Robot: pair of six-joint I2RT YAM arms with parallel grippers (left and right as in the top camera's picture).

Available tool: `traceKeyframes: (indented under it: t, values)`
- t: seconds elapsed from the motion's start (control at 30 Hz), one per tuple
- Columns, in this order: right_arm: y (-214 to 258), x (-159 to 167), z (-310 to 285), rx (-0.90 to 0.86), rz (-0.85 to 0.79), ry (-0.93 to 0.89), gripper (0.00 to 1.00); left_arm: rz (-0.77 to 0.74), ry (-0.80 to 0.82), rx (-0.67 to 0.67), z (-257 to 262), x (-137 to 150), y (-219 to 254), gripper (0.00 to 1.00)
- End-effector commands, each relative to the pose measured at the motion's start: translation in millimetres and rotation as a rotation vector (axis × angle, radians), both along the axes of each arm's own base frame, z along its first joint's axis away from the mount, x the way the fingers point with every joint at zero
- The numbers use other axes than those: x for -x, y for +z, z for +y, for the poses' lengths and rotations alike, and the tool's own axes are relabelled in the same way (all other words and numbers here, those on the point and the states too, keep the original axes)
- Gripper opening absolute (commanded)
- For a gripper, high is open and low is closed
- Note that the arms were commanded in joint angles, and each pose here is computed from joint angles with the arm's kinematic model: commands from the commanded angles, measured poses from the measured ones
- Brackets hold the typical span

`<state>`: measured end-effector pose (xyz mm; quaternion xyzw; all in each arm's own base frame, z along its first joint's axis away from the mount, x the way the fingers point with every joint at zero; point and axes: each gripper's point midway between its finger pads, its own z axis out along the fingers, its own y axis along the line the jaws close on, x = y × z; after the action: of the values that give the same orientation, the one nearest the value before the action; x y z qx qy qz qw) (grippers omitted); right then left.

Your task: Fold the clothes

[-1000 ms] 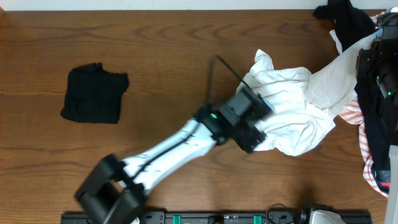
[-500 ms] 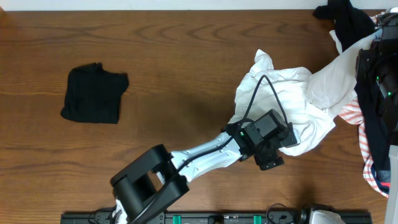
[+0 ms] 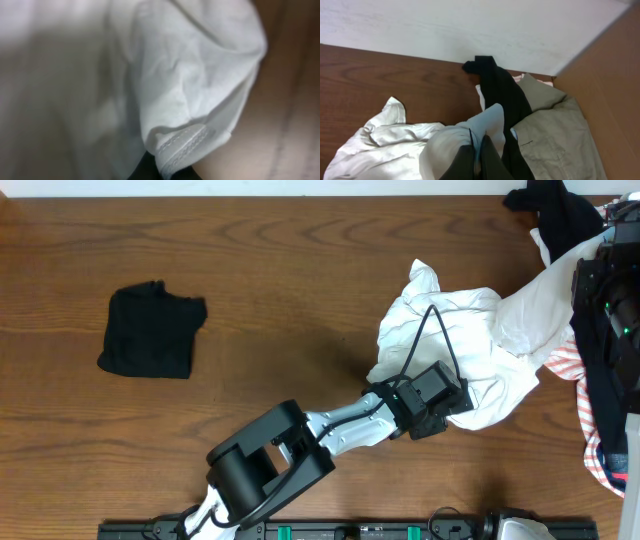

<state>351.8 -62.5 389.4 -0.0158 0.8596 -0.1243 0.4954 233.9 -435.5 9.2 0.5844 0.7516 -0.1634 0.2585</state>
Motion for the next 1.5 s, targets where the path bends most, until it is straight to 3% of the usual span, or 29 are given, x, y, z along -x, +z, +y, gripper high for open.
traceKeyframes:
  t: [0.0,0.23,0.47,0.67,0.83,0.87,0.93,1.07,1.23,1.3,1.47]
  values:
    - [6,1,0,-0.018,-0.019,-0.007,0.01,-0.141,0.110,-0.027,17,-31,35,0.06]
    - [4,2,0,-0.027,-0.008,-0.010,0.01,-0.155,0.254,-0.035,91,-60,118,0.06]
    - [-19,14,2,-0.060,0.094,-0.025,0.01,-0.222,0.542,0.025,201,-126,183,0.06]
    - [-25,18,2,-0.064,0.122,-0.026,0.01,-0.251,0.781,0.023,293,-170,196,0.06]
    - [-29,20,2,-0.084,0.135,-0.038,0.01,-0.252,0.904,0.006,343,-188,192,0.06]
    - [-30,21,3,-0.086,0.144,-0.038,0.01,-0.246,0.917,-0.001,348,-189,190,0.10]
    - [-34,24,3,-0.088,0.162,-0.039,0.01,-0.224,0.930,-0.019,355,-186,184,0.39]
    - [-42,31,4,-0.096,0.203,-0.041,0.01,-0.128,0.974,-0.035,356,-171,170,0.57]
    - [-50,38,5,-0.102,0.246,-0.043,0.01,0.132,1.060,0.077,336,-144,153,0.59]
    - [-51,39,5,-0.102,0.252,-0.043,0.01,0.326,1.033,0.179,309,-124,148,0.59]
    - [-51,39,5,-0.103,0.251,-0.043,0.01,0.490,1.062,0.203,286,-99,128,0.60]
